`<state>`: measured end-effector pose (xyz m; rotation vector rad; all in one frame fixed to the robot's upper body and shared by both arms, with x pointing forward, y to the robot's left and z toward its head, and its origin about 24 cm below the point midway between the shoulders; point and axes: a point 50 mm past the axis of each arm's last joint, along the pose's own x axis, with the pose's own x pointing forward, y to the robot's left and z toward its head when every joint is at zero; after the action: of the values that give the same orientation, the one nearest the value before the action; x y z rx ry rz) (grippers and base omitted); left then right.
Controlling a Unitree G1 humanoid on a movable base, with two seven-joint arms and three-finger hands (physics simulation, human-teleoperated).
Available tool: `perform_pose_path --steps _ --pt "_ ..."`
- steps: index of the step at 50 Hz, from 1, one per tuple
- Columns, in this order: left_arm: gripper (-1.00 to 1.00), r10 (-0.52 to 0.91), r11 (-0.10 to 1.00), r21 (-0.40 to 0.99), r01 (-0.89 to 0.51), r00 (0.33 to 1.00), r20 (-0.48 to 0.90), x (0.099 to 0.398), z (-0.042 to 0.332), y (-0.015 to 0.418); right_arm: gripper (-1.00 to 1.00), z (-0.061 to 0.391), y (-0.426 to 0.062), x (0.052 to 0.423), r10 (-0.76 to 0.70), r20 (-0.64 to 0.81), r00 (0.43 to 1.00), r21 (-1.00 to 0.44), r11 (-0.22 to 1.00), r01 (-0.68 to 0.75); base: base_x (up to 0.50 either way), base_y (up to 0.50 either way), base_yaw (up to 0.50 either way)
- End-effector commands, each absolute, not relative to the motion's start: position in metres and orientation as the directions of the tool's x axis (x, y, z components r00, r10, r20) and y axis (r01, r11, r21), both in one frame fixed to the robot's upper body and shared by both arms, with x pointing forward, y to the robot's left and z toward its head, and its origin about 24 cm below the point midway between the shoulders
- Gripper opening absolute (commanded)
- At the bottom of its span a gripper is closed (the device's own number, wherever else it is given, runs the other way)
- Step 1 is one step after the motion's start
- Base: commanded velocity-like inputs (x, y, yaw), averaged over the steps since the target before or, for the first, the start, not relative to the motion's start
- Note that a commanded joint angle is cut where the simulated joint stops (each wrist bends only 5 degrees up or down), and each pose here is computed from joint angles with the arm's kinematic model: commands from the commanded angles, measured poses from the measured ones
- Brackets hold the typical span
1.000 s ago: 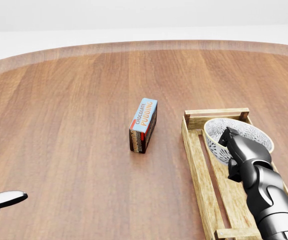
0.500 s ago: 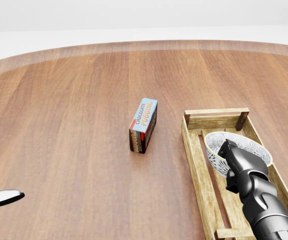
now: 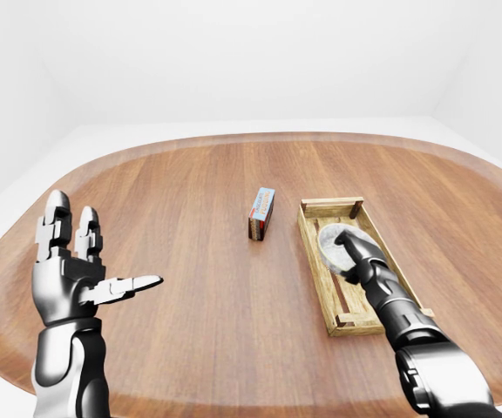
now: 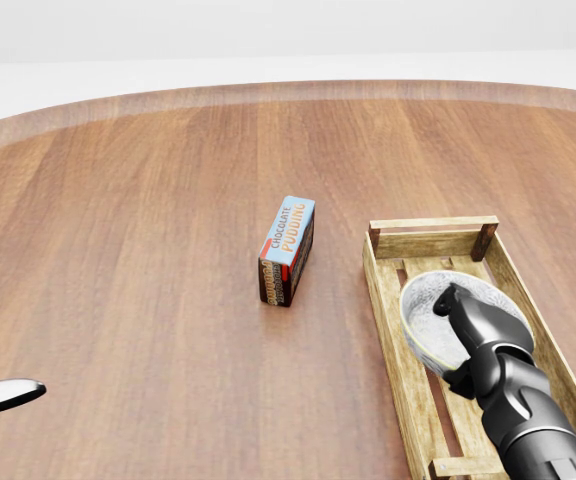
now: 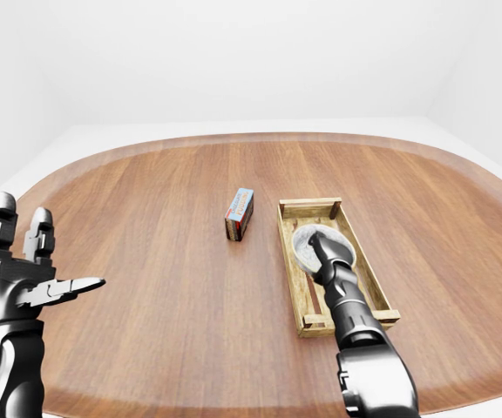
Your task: Pick up the bowl on the left and put it in the tray.
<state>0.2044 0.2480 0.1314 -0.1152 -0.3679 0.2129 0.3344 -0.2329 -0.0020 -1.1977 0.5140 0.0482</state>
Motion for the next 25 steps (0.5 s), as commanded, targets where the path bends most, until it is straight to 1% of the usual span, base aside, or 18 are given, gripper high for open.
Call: perform_pose_path --steps 1,11,17,21,23,25 --pt "1.00 0.221 0.972 -0.147 -0.185 0.932 0.286 0.212 0.118 0.243 1.00 -0.010 -0.233 0.330 -0.233 -0.434 0.870 -0.872 0.351 -0.341 0.00 0.00 0.00" --pt "1.00 0.215 0.972 -0.149 -0.181 0.943 0.254 0.215 0.110 0.242 1.00 -0.014 -0.232 0.326 -0.220 -0.461 0.860 -0.858 0.357 -0.369 0.00 0.00 0.00" --pt "1.00 0.217 0.972 -0.151 -0.182 0.939 0.266 0.214 0.113 0.242 1.00 -0.010 -0.227 0.328 -0.194 -0.454 0.869 -0.857 0.360 -0.368 0.00 0.00 0.00" --pt "1.00 0.218 0.972 -0.147 -0.181 0.930 0.295 0.211 0.120 0.241 1.00 -0.001 -0.223 0.330 -0.160 -0.439 0.884 -0.862 0.354 -0.364 0.00 0.00 0.00" --pt "1.00 0.217 0.972 -0.148 -0.181 0.934 0.285 0.211 0.118 0.241 1.00 0.011 -0.219 0.332 -0.114 -0.428 0.897 -0.861 0.352 -0.367 0.00 0.00 0.00" --pt "1.00 0.216 0.972 -0.147 -0.181 0.936 0.278 0.212 0.116 0.240 1.00 0.025 -0.214 0.333 -0.073 -0.408 0.910 -0.873 0.322 -0.366 0.00 0.00 0.00"
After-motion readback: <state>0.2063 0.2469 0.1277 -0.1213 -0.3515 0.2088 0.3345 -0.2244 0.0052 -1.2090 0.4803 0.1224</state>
